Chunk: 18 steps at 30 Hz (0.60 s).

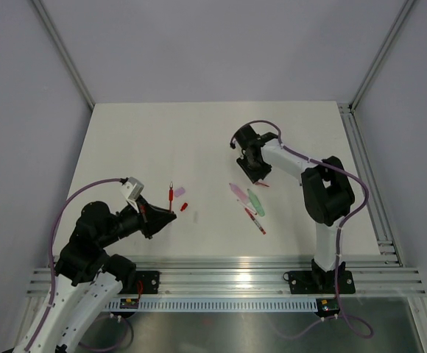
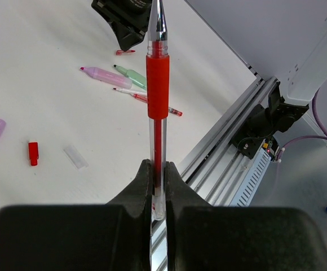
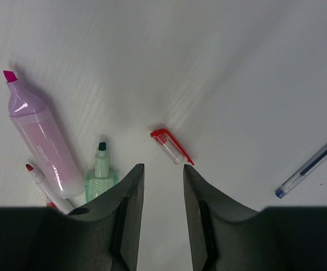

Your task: Insert the pens into the pen caps

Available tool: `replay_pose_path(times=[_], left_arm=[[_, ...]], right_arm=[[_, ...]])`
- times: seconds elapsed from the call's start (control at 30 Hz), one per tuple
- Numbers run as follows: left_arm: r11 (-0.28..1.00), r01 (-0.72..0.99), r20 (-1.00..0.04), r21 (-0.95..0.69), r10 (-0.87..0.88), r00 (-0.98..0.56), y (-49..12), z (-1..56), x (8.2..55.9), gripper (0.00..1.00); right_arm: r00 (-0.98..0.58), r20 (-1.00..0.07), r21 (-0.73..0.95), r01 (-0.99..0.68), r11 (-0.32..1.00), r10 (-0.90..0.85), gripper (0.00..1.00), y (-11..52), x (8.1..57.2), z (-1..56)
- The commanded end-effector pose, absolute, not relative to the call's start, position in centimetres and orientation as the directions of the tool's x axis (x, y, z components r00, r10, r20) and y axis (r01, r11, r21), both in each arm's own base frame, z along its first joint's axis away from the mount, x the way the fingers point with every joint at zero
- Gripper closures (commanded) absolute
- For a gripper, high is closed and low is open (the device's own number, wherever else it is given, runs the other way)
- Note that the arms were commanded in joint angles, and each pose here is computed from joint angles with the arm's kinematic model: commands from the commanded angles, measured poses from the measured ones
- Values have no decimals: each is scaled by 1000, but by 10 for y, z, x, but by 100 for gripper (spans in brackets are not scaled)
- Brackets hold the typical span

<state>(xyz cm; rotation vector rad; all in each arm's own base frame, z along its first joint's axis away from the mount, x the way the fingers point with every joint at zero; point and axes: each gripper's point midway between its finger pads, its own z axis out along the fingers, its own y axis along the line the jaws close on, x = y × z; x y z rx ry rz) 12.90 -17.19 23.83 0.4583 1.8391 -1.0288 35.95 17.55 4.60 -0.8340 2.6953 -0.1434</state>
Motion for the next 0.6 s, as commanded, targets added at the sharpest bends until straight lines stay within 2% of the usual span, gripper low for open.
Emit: replay_pose_path(times=[0.0, 0.33, 0.57], left_arm=[[570, 705, -894, -423, -133, -428, -171, 256, 129, 100], [570, 704, -893, -424, -132, -431, -172, 255, 130, 100], [569, 704, -892, -426, -133, -432, -172, 255, 130, 100]], right_arm=[[-756, -249, -141, -590, 795, -606, 59, 181, 363, 52], [-791, -170, -118, -576, 809, -588, 61, 171, 359, 35], [-797, -163, -102, -572, 814, -581, 62, 169, 360, 30]])
